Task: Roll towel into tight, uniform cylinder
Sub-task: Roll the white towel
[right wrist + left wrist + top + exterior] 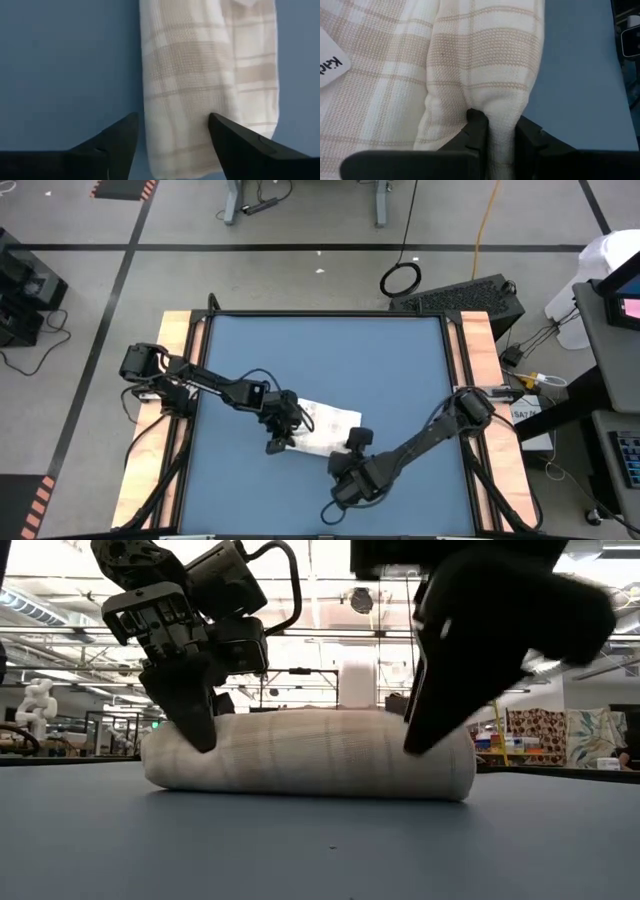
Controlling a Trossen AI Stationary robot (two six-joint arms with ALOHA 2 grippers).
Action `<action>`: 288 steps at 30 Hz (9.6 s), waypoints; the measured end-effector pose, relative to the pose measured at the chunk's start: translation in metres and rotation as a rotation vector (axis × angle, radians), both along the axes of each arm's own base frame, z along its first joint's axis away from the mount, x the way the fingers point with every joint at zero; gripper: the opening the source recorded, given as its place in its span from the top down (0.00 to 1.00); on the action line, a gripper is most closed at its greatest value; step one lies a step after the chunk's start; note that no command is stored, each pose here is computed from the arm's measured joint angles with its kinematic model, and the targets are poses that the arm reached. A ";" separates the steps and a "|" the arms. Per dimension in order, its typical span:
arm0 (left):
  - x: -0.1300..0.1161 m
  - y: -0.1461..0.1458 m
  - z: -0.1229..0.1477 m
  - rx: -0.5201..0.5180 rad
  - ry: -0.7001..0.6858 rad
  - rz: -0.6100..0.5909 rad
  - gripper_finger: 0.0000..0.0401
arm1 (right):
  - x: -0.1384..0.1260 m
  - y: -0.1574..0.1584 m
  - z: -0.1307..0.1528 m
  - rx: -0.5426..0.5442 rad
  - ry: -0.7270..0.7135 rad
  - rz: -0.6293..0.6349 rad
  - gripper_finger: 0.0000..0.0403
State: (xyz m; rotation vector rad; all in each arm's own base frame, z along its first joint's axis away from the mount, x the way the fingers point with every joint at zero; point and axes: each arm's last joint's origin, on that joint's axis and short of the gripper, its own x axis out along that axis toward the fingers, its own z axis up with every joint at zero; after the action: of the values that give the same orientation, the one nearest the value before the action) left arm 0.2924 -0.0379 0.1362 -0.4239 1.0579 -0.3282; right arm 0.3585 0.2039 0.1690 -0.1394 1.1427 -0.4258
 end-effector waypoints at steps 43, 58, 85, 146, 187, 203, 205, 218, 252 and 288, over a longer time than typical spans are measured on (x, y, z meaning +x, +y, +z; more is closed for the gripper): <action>0.000 -0.018 0.006 0.266 -0.146 -0.102 0.86 | 0.013 -0.022 -0.001 0.050 0.046 -0.108 0.36; -0.006 -0.013 0.040 0.438 -0.297 0.000 0.59 | 0.020 -0.051 -0.027 0.190 0.113 -0.064 0.36; -0.036 -0.106 0.023 0.677 -0.436 -0.157 0.46 | 0.028 -0.060 -0.024 0.289 0.110 -0.037 0.36; -0.004 -0.024 0.001 0.225 -0.123 0.057 0.91 | 0.007 -0.048 0.001 0.069 0.107 0.044 0.09; -0.047 -0.083 0.046 0.588 -0.467 -0.107 0.42 | 0.039 -0.137 -0.016 0.691 0.174 0.198 0.75; -0.036 -0.097 0.006 0.773 -0.423 -0.043 0.38 | 0.046 -0.178 -0.015 0.827 0.126 0.290 0.75; -0.035 -0.095 0.006 0.813 -0.427 -0.012 0.34 | 0.046 -0.180 -0.014 0.853 0.117 0.299 0.75; -0.030 -0.090 0.000 0.832 -0.412 -0.039 0.15 | 0.047 -0.177 -0.013 0.924 0.112 0.302 0.75; -0.026 -0.086 -0.016 0.801 -0.346 0.024 0.46 | 0.048 -0.177 -0.011 0.927 0.095 0.265 0.72; -0.004 0.005 -0.005 0.075 -0.166 0.012 0.76 | 0.012 -0.057 0.018 0.121 -0.061 0.117 0.14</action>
State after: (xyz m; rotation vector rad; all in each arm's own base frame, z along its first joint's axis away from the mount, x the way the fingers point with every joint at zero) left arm 0.2888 -0.0327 0.1311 -0.3299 0.9022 -0.3070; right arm 0.3704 0.1470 0.1867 -0.0868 1.0913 -0.2548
